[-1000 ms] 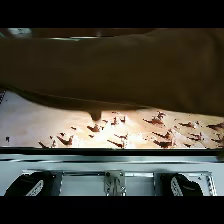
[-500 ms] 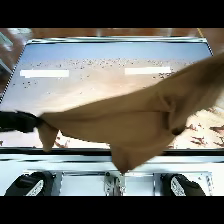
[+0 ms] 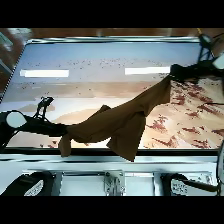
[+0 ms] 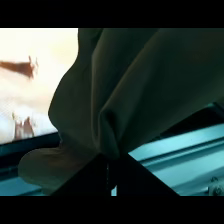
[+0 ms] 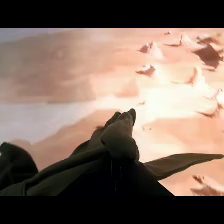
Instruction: Fold the shirts.
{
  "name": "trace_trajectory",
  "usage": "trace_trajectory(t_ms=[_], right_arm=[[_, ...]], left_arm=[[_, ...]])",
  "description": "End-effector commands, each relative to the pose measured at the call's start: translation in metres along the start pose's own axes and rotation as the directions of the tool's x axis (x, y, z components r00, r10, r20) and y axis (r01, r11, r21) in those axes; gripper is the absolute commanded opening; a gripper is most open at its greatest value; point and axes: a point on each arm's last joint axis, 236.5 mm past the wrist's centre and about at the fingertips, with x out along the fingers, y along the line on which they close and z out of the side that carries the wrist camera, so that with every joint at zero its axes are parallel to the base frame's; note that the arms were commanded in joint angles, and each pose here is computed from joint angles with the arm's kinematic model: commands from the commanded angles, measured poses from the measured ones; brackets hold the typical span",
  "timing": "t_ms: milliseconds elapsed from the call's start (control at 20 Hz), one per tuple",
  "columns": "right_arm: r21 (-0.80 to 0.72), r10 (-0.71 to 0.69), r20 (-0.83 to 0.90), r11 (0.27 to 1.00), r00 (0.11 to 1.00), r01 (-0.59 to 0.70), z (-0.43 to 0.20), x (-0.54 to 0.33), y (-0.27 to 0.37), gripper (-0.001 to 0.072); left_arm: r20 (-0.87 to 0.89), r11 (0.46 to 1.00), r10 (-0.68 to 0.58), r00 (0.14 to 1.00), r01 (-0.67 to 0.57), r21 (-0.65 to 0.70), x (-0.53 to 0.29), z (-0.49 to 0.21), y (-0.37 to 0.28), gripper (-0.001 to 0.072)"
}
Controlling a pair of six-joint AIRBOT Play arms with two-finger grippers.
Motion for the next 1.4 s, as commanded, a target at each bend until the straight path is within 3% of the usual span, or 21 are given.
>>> trace_trajectory(t_ms=[0, 300, 450, 500, 550, 600, 650, 700, 800, 900, 950, 1000, 1050, 1150, 1350], right_arm=[[0.038, 0.018, 0.132, 0.999, 0.991, -0.023, 0.027, 0.085, 0.013, 0.0067], [0.107, 0.021, 0.109, 0.994, 0.994, -0.033, 0.013, 0.138, 0.015, 0.0068], [0.198, 0.091, 0.044, 0.975, 0.995, -0.098, -0.005, 0.154, 0.028, 0.0092], [0.222, 0.113, 0.037, 0.968, 0.993, -0.118, -0.007, 0.155, 0.032, 0.0092], [0.237, 0.132, 0.04, 0.962, 0.991, -0.137, -0.006, 0.153, 0.037, 0.0093], [0.235, 0.138, 0.052, 0.961, 0.989, -0.147, -0.002, 0.15, 0.04, 0.0145], [0.228, 0.151, 0.049, 0.961, 0.987, -0.158, -0.001, 0.14, 0.042, 0.05], [0.185, 0.158, 0.045, 0.969, 0.986, -0.163, 0.001, 0.126, 0.042, 0.0678], [0.111, 0.139, 0.015, 0.984, 0.99, -0.14, 0.002, 0.089, 0.027, 0.0678], [0.064, 0.047, -0.08, 0.997, 0.996, -0.042, -0.017, 0.05, -0.011, 0.0677], [0.053, -0.011, -0.176, 0.998, 0.984, 0.021, -0.038, 0.03, -0.036, 0.0677], [0.051, -0.053, -0.271, 0.996, 0.961, 0.069, -0.06, 0.015, -0.058, 0.0677], [0.043, -0.056, -0.353, 0.996, 0.934, 0.076, -0.08, 0.004, -0.07, 0.0677], [0.08, 0.013, -0.452, 0.996, 0.892, 0.027, -0.11, -0.006, -0.077, 0.0677], [0.183, 0.157, -0.455, 0.98, 0.877, -0.081, -0.128, 0.007, -0.061, 0.0677]], left_arm=[[0.054, 0.996, 0.082, 0.995, -0.079, -0.051, 0.034, 0.035, 0.037, 0.0042], [0.158, 0.962, 0.148, 0.976, -0.105, -0.252, 0.03, 0.097, 0.097, 0.0042], [0.176, 0.952, 0.148, 0.973, -0.093, -0.29, 0.036, 0.106, 0.105, 0.0043], [0.156, 0.95, 0.136, 0.978, -0.084, -0.3, 0.041, 0.103, 0.103, 0.0078], [0.135, 0.948, 0.119, 0.984, -0.073, -0.31, 0.044, 0.098, 0.1, 0.0243], [0.114, 0.948, 0.114, 0.987, -0.074, -0.31, 0.044, 0.094, 0.099, 0.0436], [0.074, 0.947, 0.115, 0.991, -0.087, -0.309, 0.041, 0.086, 0.102, 0.0541], [0.02, 0.945, 0.124, 0.992, -0.112, -0.307, 0.034, 0.076, 0.107, 0.0544], [-0.109, 0.947, 0.136, 0.985, -0.162, -0.278, 0.01, 0.05, 0.124, 0.0544], [-0.182, 0.949, 0.086, 0.98, -0.136, -0.286, -0.012, 0.026, 0.131, 0.055], [-0.199, 0.945, 0.037, 0.979, -0.099, -0.312, -0.019, 0.014, 0.128, 0.0593], [-0.199, 0.935, -0.014, 0.98, -0.058, -0.351, -0.02, 0.005, 0.123, 0.0707], [-0.189, 0.919, -0.069, 0.98, -0.012, -0.395, -0.016, -0.006, 0.117, 0.0719], [-0.176, 0.879, -0.156, 0.972, 0.055, -0.474, 0.006, -0.03, 0.104, 0.072], [-0.039, 0.79, -0.308, 0.951, 0.233, -0.567, 0.048, -0.035, 0.072, 0.072]])
